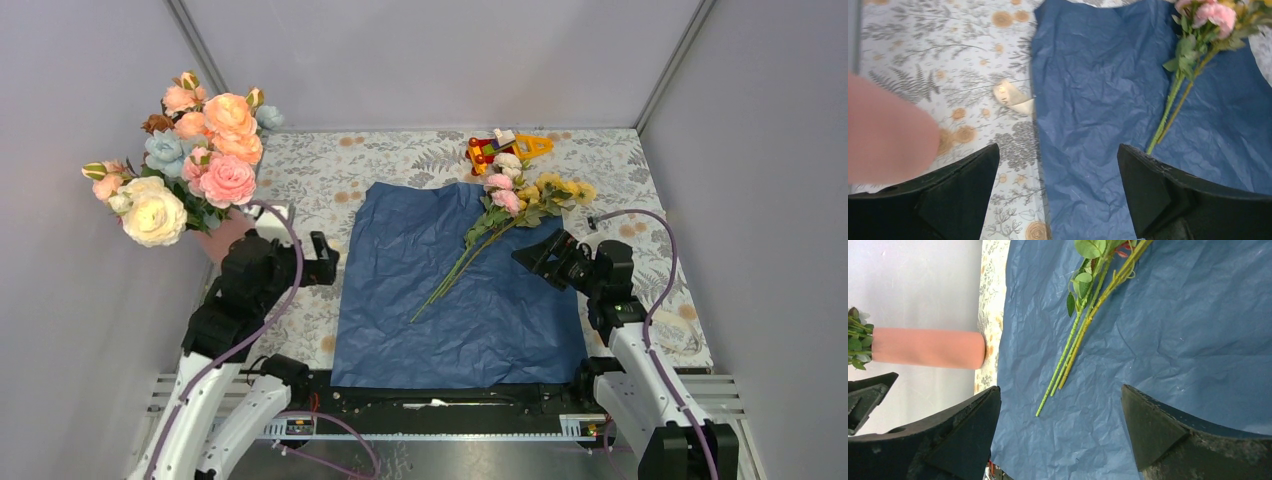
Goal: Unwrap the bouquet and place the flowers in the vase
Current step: Insert the fake flower into the vase, then pick up the fake flower from the wrapping paper.
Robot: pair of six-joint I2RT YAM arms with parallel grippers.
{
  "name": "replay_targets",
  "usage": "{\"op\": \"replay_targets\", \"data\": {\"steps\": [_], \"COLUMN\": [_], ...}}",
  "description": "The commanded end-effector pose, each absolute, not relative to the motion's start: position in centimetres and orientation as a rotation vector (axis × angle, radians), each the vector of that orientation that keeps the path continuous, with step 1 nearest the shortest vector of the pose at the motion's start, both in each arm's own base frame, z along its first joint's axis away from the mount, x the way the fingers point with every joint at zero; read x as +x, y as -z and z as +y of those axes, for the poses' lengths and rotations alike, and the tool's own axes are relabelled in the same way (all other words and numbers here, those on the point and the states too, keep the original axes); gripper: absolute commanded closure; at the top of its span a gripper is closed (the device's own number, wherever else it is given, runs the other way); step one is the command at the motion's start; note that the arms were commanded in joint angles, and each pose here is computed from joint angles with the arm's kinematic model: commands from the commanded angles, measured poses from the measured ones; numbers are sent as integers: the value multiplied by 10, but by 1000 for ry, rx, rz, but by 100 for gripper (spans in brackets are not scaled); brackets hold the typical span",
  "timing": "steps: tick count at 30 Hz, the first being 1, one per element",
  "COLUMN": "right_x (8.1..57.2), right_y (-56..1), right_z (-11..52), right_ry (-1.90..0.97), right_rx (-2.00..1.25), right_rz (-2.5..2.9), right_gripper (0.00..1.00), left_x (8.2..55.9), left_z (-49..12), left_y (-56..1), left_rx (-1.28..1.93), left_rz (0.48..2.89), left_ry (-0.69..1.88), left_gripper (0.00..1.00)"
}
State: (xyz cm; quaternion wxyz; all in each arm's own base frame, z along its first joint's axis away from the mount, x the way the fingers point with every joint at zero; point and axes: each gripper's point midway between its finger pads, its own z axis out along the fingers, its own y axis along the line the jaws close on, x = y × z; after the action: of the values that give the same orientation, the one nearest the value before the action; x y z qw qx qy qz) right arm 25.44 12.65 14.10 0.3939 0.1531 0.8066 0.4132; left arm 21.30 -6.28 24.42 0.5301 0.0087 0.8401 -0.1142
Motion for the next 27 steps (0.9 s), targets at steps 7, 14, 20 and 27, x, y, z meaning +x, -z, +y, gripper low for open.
{"op": "replay_targets", "data": {"steps": [7,14,20,27], "right_x": [267,282,307,339], "right_y": [-123,-117,-116,-131], "right_z": [126,148,157,175], "right_ry": [-1019,-907,-827,-816], "right_rx": [508,512,598,590], "right_rz": [2064,2085,1999,1969], "right_gripper": [13,20,30,34], "left_x": [252,256,251,248], "left_z": [-120,-129,-131,-124], "left_y": [-247,-221,-217,-223], "left_rx": [225,215,203,185], "left_rz": [1990,2067,2065,2037], "left_ry": [397,433,468,443], "left_gripper": [1,1,1,1]}}
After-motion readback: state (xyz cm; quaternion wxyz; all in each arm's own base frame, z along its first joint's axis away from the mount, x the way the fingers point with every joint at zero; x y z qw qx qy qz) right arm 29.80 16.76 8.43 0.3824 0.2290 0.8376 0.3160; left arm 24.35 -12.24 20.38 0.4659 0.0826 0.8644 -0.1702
